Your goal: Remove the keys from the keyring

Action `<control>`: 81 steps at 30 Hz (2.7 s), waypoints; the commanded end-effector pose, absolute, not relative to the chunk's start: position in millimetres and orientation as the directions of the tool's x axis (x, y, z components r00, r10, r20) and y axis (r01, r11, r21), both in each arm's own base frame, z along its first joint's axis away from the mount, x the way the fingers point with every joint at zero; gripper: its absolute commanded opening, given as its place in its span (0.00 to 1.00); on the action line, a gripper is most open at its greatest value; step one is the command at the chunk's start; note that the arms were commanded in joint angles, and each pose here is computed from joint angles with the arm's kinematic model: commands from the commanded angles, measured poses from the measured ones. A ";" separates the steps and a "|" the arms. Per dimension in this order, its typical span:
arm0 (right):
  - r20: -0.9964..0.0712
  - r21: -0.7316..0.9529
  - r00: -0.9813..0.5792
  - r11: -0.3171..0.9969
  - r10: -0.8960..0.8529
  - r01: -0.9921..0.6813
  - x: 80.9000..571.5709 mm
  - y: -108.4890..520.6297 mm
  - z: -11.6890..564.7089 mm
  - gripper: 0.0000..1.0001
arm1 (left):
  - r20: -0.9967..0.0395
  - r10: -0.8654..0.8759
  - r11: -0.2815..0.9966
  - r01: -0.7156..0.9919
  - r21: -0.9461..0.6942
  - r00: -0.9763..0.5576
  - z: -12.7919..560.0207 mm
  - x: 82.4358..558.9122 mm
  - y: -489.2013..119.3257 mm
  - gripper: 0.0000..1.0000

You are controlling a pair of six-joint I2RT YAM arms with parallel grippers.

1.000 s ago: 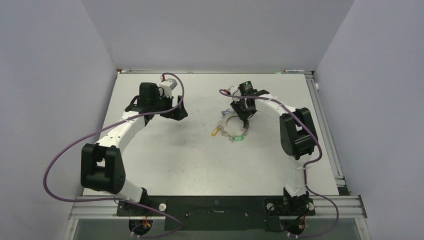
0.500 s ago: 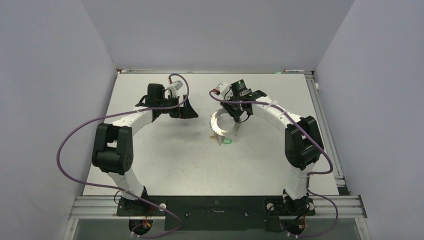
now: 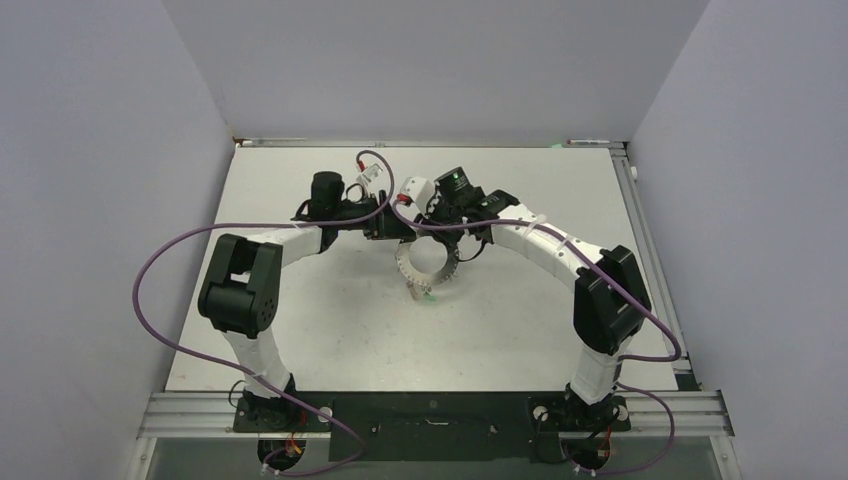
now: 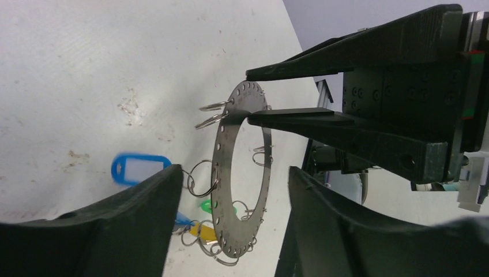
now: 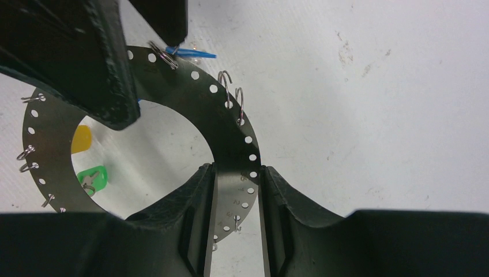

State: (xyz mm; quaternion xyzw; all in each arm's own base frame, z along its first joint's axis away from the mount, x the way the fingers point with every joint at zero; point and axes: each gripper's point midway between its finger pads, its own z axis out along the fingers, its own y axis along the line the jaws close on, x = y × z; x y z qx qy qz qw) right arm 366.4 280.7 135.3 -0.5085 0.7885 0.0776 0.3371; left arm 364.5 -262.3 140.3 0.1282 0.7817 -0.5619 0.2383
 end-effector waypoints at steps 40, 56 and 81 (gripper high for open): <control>-0.531 0.391 -0.695 0.588 -0.484 -0.708 312.3 256.2 46.2 0.67 | -0.260 -0.134 0.634 0.119 -0.764 -0.956 40.6 301.2 -193.3 0.65; -0.450 0.564 -0.736 0.478 -0.506 -0.674 277.1 293.4 16.7 0.63 | -0.269 -0.190 0.313 0.202 -0.928 -0.944 75.8 308.2 -243.4 0.39; -0.637 0.748 -0.770 0.253 0.019 -0.613 315.4 298.5 176.6 0.94 | -0.428 -0.322 0.090 0.422 -0.902 -0.845 199.7 320.8 -227.5 0.00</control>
